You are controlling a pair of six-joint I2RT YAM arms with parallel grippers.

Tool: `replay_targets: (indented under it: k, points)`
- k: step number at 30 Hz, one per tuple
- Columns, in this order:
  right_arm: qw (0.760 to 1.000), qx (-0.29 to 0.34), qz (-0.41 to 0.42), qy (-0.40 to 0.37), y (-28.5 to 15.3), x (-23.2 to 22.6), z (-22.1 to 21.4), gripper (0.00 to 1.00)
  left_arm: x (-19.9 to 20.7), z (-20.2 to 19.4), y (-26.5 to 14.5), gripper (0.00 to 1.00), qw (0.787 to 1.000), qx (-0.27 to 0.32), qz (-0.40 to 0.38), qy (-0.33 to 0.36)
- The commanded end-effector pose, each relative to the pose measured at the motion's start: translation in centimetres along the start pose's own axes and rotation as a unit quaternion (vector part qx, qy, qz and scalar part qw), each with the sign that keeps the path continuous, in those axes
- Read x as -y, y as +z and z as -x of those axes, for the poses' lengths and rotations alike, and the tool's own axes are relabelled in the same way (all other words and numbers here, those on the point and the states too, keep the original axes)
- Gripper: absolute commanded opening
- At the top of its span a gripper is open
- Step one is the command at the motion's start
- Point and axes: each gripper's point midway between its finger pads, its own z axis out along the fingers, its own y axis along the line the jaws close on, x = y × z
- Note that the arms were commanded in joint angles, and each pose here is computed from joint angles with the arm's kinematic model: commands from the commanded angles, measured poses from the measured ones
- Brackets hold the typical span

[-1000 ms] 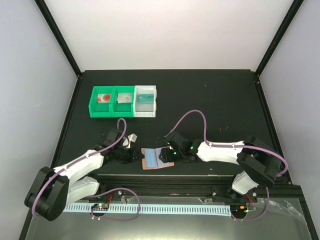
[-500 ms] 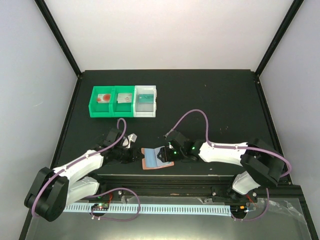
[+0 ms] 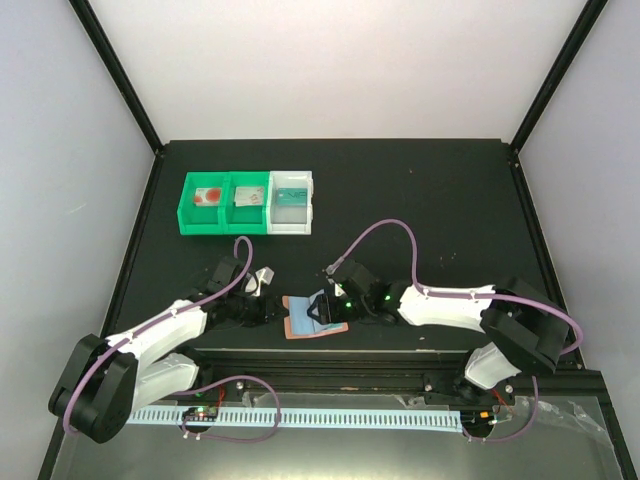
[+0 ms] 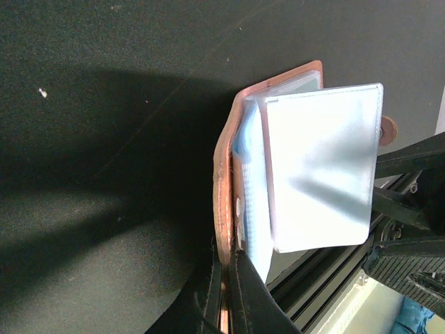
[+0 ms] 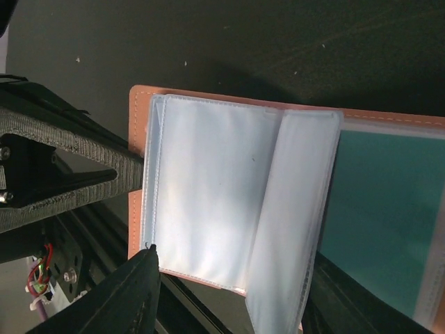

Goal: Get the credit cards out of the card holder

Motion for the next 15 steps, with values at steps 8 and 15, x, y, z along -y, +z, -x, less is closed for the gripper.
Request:
replay_targets:
  k: [8, 15]
  points:
    - [0.998, 0.019, 0.051, 0.015, -0.79, -1.44, 0.34, 0.34, -0.15, -0.10, -0.07, 0.04, 1.000, 0.003, 0.003, 0.003]
    - [0.997, 0.019, 0.069, 0.017, -0.83, -2.08, 0.39, 0.29, -0.16, -0.10, -0.06, 0.04, 1.000, 0.003, 0.003, 0.003]
